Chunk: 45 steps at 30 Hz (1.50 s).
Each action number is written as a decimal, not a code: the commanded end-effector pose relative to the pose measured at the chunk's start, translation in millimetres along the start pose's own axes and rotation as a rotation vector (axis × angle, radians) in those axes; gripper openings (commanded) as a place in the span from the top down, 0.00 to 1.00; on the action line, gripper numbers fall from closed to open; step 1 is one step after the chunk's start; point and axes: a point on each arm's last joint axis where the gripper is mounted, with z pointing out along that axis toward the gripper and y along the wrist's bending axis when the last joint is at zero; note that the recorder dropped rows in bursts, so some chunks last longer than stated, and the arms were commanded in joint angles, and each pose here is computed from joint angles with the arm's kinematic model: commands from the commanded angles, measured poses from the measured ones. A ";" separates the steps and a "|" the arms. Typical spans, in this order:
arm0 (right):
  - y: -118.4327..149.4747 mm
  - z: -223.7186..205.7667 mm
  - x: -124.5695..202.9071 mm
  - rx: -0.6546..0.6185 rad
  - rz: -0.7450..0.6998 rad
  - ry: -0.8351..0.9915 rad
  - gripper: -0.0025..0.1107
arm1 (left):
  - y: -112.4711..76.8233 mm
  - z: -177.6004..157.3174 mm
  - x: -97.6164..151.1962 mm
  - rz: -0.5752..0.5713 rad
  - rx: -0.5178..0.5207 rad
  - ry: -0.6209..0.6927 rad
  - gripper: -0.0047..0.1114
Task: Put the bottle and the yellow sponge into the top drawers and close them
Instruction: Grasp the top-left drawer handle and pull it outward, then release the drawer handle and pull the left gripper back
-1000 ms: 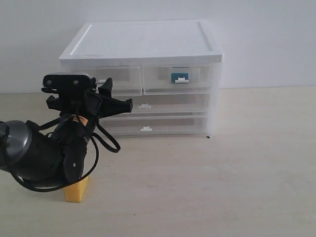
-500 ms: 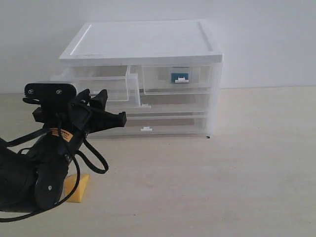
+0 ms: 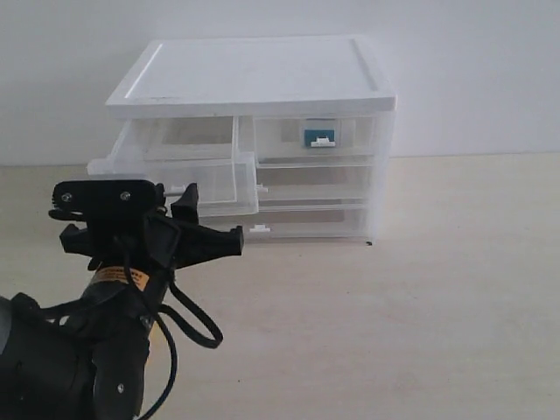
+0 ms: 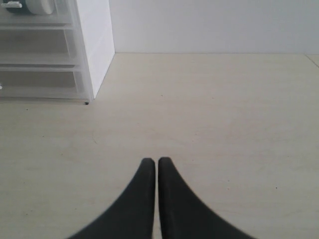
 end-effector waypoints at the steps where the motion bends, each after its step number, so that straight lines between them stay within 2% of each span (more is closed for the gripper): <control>1: 0.0 -0.3 -0.8 0.001 -0.001 -0.013 0.98 | -11.5 -18.4 5.2 0.022 0.049 0.033 0.92; 7: 0.0 -0.3 -0.8 0.001 -0.001 -0.013 0.98 | -16.7 -36.2 8.9 0.043 0.099 0.054 0.92; 11: 0.0 -0.3 -0.8 0.001 -0.001 -0.013 0.98 | -19.4 -45.6 3.1 0.006 0.071 0.059 0.92; 15: 0.0 -0.3 -0.8 0.001 -0.001 -0.013 0.98 | -21.3 -49.9 1.0 0.028 0.066 0.060 0.92; 16: 0.0 -0.3 -0.8 0.001 -0.001 -0.013 0.98 | -21.3 -49.9 1.0 0.040 0.066 0.060 0.89; 18: 0.0 -0.3 -0.8 0.001 -0.001 -0.013 0.98 | -19.6 -49.8 1.6 0.057 0.048 0.066 0.78; 20: 0.0 -0.3 -0.8 0.001 -0.001 -0.013 0.98 | -13.4 -50.0 3.1 0.032 -0.020 0.089 0.65; 23: 0.0 -0.3 -0.8 0.001 -0.001 -0.013 0.98 | -9.1 -50.3 4.6 0.059 -0.066 0.108 0.58; 27: 0.0 -0.3 -0.8 0.001 -0.001 -0.013 0.98 | -8.8 -50.3 4.7 0.059 -0.068 0.109 0.41; 30: 0.0 -0.3 -0.8 0.001 -0.001 -0.013 0.98 | -8.7 -50.5 3.1 0.053 -0.068 0.105 0.33; 35: 0.0 -0.3 -0.8 0.001 -0.001 -0.013 0.98 | -19.7 -64.8 -11.6 0.055 -0.008 0.080 0.31; 38: 0.0 -0.3 -0.8 0.001 -0.001 -0.013 0.98 | -20.6 -74.9 -13.8 0.061 -0.029 0.131 0.31; 45: 0.0 -0.3 -0.8 0.001 -0.001 -0.013 0.98 | -13.2 -92.7 -11.0 0.271 -0.113 0.291 0.31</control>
